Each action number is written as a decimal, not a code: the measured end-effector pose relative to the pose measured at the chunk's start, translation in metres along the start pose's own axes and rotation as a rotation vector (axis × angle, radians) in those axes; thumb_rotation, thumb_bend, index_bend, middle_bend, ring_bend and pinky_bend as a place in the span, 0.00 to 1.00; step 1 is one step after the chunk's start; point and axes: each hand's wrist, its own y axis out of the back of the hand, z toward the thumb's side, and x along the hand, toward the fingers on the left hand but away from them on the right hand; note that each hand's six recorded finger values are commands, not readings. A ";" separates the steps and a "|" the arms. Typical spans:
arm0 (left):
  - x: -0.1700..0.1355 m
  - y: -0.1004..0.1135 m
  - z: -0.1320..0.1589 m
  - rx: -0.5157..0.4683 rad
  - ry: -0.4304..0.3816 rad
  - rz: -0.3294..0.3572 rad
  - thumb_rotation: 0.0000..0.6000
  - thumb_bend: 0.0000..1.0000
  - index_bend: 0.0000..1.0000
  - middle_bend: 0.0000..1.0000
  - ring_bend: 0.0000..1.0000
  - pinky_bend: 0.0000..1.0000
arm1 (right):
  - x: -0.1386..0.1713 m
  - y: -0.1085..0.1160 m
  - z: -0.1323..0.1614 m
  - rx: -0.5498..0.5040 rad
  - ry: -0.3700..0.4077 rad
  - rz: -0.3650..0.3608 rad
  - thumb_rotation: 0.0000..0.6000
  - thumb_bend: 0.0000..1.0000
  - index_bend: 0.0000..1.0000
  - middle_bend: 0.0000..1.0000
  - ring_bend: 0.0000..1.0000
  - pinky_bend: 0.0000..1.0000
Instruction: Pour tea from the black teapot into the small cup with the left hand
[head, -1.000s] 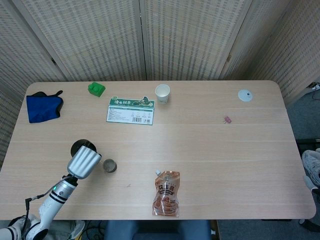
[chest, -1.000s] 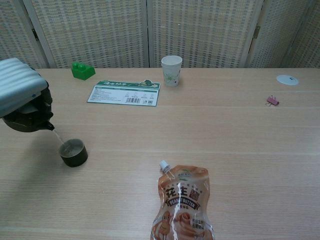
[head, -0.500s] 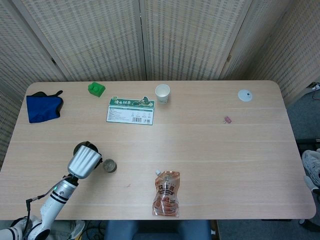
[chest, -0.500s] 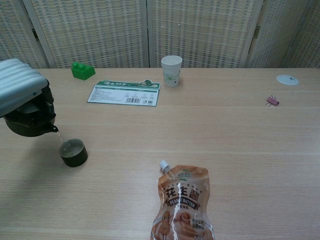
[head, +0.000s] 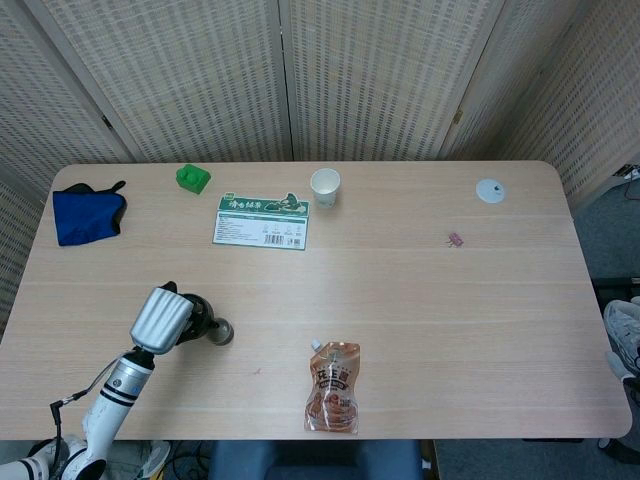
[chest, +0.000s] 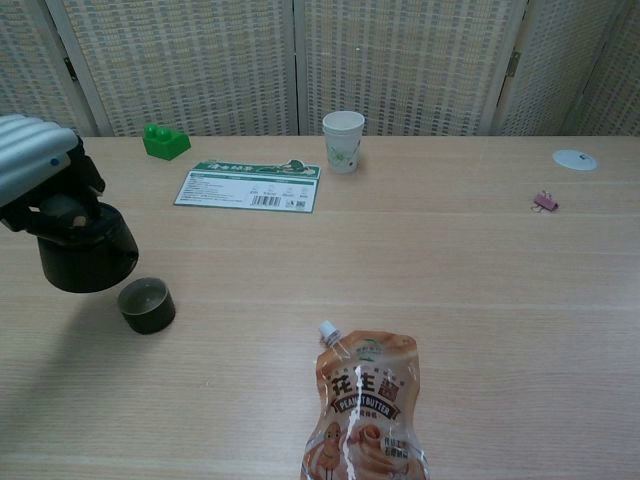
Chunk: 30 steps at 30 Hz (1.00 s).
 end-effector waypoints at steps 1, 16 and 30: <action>0.001 0.002 -0.001 -0.032 0.008 0.008 0.88 0.43 1.00 1.00 1.00 0.57 | 0.000 0.000 0.000 0.000 0.000 0.000 1.00 0.19 0.30 0.26 0.22 0.25; 0.007 0.007 -0.030 -0.374 0.154 0.010 0.71 0.41 1.00 1.00 0.99 0.57 | -0.001 -0.002 0.000 -0.001 -0.002 0.004 1.00 0.19 0.30 0.26 0.22 0.25; 0.015 -0.011 -0.070 -0.386 0.291 -0.041 0.37 0.23 1.00 1.00 0.99 0.57 | -0.001 -0.003 -0.002 -0.001 -0.006 0.008 1.00 0.19 0.30 0.26 0.22 0.25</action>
